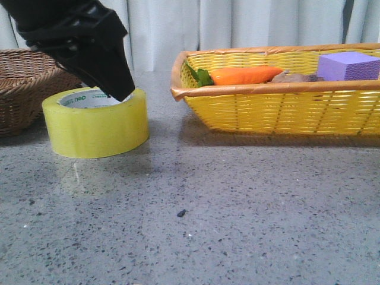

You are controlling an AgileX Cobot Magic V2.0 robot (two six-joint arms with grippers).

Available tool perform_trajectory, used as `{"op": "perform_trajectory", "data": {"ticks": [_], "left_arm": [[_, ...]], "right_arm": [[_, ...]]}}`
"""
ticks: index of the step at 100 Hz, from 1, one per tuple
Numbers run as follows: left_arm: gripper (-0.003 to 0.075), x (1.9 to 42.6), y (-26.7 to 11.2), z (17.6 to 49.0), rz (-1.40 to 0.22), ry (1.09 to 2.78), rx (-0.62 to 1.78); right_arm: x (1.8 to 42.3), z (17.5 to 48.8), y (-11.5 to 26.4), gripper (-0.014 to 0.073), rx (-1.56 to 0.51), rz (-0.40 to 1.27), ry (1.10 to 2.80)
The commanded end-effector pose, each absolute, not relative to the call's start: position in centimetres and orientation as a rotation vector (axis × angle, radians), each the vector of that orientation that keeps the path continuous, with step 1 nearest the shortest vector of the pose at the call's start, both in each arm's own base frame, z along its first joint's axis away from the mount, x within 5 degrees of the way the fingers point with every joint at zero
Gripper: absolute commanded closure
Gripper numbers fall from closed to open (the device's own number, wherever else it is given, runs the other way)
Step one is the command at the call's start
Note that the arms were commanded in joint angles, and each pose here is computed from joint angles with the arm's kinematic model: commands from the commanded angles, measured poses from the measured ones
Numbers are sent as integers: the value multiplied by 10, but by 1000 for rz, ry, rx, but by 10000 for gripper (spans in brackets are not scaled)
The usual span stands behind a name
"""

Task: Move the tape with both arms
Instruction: 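Lower the left gripper onto the tape roll and grip its rim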

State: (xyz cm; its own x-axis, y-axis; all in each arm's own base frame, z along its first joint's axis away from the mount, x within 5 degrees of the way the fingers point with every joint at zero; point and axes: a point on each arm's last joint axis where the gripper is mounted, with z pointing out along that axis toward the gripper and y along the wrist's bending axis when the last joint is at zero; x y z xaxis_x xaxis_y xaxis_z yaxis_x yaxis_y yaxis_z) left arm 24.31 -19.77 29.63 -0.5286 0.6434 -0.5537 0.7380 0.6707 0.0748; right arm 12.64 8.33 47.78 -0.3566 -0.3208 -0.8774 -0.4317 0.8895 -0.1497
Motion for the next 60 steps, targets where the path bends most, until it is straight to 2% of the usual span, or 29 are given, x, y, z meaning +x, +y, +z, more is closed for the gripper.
{"op": "perform_trajectory", "data": {"ticks": [1,49,54,60], "left_arm": [[333,243,-203,316,-262,2249,1077],[335,253,-210,287,-223,2345,1156],[349,253,-210,287,-223,2345,1156],[399,253,-210,287,-223,2345,1156]], "right_arm": [[120,491,74,669,-513,133,1874],[117,492,70,669,-504,137,1873],[117,492,70,669,-504,137,1873],[117,492,70,669,-504,136,1874]]}}
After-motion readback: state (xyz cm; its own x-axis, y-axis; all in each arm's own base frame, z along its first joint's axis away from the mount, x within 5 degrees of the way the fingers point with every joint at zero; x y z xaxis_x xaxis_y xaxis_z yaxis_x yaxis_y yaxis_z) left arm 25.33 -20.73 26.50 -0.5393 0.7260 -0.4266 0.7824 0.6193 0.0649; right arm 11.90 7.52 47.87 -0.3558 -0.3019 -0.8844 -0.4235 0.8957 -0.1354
